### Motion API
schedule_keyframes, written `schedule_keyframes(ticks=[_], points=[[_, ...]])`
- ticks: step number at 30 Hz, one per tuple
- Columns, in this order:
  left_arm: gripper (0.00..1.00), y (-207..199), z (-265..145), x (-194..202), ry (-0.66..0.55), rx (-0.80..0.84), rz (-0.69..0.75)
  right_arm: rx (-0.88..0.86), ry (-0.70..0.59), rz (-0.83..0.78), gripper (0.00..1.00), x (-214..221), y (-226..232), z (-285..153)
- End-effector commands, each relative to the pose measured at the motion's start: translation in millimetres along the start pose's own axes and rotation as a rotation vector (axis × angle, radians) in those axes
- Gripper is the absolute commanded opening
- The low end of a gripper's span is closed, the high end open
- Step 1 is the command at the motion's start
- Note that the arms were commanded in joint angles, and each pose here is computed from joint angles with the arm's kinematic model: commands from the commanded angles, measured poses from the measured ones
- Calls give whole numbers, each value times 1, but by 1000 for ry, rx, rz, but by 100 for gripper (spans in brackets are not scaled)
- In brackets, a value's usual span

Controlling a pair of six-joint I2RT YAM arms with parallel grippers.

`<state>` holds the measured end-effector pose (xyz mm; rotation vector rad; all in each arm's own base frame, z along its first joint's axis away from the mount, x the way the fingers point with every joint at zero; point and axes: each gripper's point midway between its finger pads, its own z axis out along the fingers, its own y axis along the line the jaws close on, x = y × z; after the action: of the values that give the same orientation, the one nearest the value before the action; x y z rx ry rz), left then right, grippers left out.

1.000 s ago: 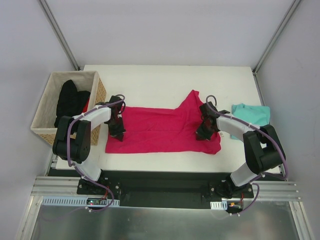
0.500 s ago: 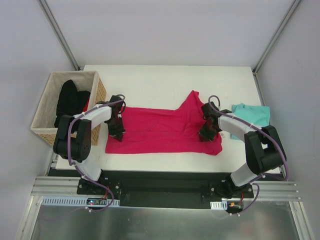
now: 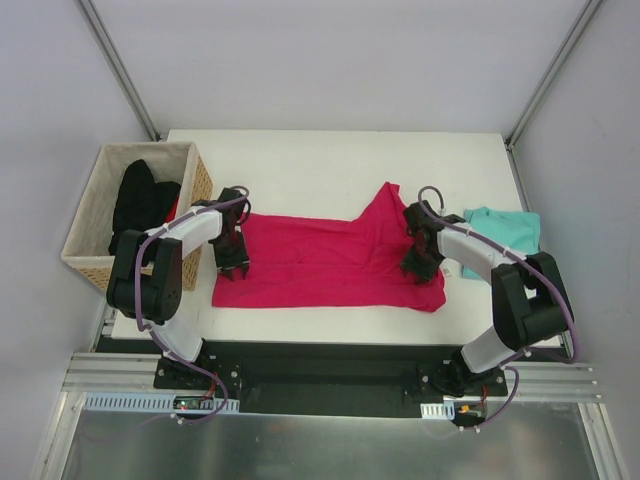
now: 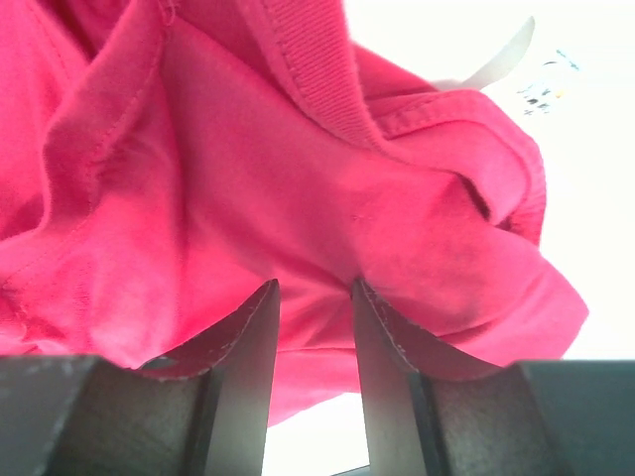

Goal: Fold and stack the t-shirts

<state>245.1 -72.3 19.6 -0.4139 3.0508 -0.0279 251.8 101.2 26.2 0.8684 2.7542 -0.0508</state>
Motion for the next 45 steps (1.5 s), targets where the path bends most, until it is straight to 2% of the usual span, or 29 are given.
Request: schedule_keyframes(ticks=[1,11,17,20,30,35,37,39,40,43,45], points=[[32,2,-10,-8,-23,-5,-1,-8,-68,-22,39,-14,2,-22],[31,-9,-39,-26,-130,63,-8,-44,-252,-145,41,-38,27,-65],[34,-16,-64,-46,-222,90,0,-55,-373,-225,57,-72,49,-88],[34,-20,-70,-56,-240,99,11,-88,-395,-279,59,-88,65,-93],[33,-29,-85,-106,-286,127,8,-275,-280,-389,60,-135,118,-67],[33,-31,-83,-125,-276,116,12,-288,-234,-444,61,-170,130,-50],[31,-33,-82,-130,-270,113,14,-333,-253,-457,61,-189,143,-56],[31,-38,-82,-131,-260,132,16,-320,-216,-446,61,-199,143,-40],[30,-39,-80,-131,-249,131,16,-353,-229,-447,60,-208,151,-47],[29,-39,-78,-132,-242,128,16,-343,-196,-427,57,-218,151,-29],[29,-37,-75,-130,-232,117,13,-364,-182,-408,49,-226,156,-21]])
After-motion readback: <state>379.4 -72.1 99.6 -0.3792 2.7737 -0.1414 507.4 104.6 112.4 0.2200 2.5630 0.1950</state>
